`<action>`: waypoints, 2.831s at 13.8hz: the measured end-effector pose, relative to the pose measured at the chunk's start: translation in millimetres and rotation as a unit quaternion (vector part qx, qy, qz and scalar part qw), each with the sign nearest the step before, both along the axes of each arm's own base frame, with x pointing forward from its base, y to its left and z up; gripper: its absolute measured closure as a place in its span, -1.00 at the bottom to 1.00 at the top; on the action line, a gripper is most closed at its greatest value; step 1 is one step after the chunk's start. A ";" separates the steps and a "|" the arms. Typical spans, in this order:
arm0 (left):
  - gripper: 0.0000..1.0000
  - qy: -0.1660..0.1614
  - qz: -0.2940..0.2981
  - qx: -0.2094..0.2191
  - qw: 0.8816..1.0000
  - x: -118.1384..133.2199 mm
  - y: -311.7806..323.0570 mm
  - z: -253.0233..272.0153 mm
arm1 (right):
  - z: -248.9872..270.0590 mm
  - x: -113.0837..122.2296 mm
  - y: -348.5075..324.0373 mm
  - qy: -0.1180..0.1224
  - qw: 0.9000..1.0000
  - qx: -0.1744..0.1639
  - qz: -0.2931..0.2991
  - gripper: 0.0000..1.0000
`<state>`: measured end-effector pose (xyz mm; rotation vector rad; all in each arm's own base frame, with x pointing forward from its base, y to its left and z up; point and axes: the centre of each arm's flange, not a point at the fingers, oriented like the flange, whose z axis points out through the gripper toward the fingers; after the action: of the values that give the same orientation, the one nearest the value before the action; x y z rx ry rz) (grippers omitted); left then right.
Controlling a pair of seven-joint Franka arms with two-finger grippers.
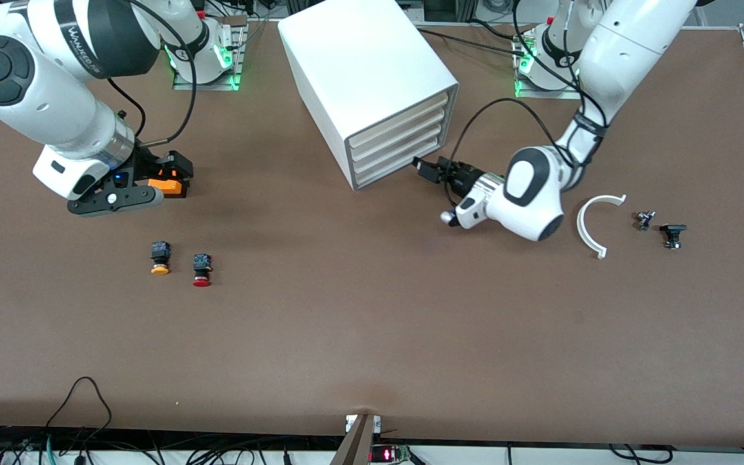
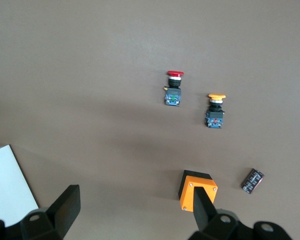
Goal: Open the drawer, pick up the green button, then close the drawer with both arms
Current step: 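Reach the left gripper to the drawer handle while the right gripper advances, then pull the drawer open with the left gripper while the right gripper approaches, then lower the right gripper into the drawer and grasp the green button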
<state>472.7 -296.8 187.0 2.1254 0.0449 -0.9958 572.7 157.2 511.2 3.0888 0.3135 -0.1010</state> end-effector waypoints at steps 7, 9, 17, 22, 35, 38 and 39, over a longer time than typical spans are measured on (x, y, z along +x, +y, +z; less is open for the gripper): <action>-0.98 -0.035 -0.047 -0.034 0.998 -56.7 -9.5 -38.1 | -4.4 15.5 6.7 -0.012 1.000 0.005 0.017 -1.00; -0.71 -0.033 -0.051 -0.036 0.997 -63.2 -8.0 -43.5 | -0.4 18.5 34.0 -0.031 0.998 0.012 0.056 -1.00; 0.44 -0.102 -0.027 -0.065 0.992 -34.4 18.5 -38.8 | -11.5 17.7 188.8 -0.084 0.971 0.044 0.218 -1.00; 0.41 -0.156 0.056 -0.040 0.985 36.9 103.6 -21.6 | -30.2 19.9 242.7 -0.092 0.960 0.053 0.259 -1.00; -1.00 -0.478 -0.107 0.278 0.826 74.6 300.2 363.9 | -177.1 -49.2 400.6 -0.069 0.792 0.063 0.603 -1.00; -1.00 -0.435 -0.085 0.333 0.832 66.5 300.3 379.4 | -175.1 -71.2 422.2 -0.070 0.750 0.063 0.654 -1.00; -1.00 -0.425 -0.076 0.340 0.835 67.7 301.1 375.4 | -179.5 -77.7 427.7 -0.067 0.737 0.063 0.669 -1.00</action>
<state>540.4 4.2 562.4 3.0971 -0.2487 0.0156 495.0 584.9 331.6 2.1296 2.3584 0.1919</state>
